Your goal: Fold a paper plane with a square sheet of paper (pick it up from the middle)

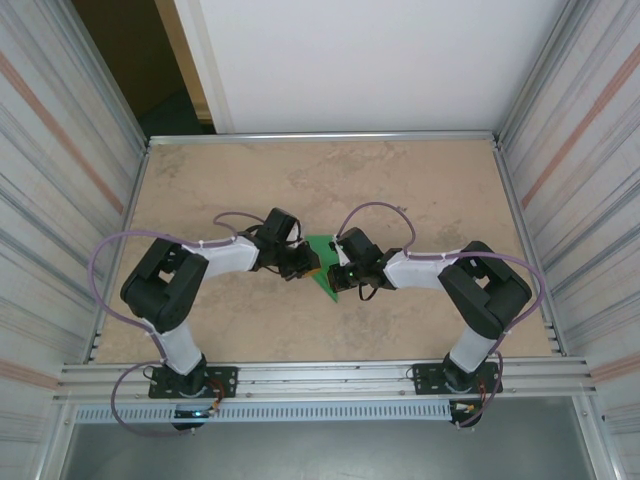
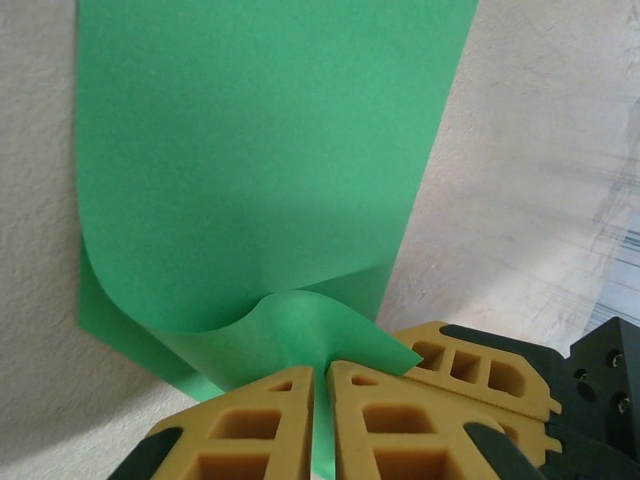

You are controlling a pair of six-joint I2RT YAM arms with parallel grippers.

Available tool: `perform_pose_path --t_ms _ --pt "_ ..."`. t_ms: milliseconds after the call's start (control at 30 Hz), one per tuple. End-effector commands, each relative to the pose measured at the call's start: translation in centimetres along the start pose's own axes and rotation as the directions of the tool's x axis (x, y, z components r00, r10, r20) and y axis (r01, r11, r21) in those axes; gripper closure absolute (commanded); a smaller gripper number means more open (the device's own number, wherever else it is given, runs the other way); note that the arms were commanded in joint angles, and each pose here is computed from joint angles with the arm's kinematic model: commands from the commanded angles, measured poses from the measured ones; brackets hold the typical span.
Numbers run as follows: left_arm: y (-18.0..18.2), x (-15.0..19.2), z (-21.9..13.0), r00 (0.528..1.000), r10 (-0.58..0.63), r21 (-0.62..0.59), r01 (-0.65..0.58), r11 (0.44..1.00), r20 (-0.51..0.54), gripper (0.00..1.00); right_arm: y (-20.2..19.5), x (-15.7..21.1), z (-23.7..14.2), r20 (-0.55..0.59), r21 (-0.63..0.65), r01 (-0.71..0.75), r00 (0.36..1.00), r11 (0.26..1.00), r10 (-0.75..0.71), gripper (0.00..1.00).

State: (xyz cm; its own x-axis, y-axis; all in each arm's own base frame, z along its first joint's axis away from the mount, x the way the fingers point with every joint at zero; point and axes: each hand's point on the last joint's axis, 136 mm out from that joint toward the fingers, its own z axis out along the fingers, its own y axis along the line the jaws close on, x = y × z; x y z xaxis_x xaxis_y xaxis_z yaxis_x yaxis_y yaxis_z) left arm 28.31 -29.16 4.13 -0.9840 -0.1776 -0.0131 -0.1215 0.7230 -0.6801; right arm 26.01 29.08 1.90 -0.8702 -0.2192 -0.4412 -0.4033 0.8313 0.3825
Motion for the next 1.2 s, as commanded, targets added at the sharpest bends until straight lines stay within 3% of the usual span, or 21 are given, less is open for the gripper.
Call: perform_pose_path --t_ms 0,1167 --pt "-0.3 -0.4 0.2 1.000 -0.001 -0.013 0.001 1.000 0.007 0.86 -0.5 0.6 0.5 -0.032 0.016 -0.023 0.999 1.000 0.023 1.00" --pt "1.6 0.1 1.0 1.000 -0.017 -0.084 0.016 0.996 -0.018 0.88 -0.9 0.7 0.9 -0.048 0.039 -0.032 0.998 0.999 0.034 0.97"
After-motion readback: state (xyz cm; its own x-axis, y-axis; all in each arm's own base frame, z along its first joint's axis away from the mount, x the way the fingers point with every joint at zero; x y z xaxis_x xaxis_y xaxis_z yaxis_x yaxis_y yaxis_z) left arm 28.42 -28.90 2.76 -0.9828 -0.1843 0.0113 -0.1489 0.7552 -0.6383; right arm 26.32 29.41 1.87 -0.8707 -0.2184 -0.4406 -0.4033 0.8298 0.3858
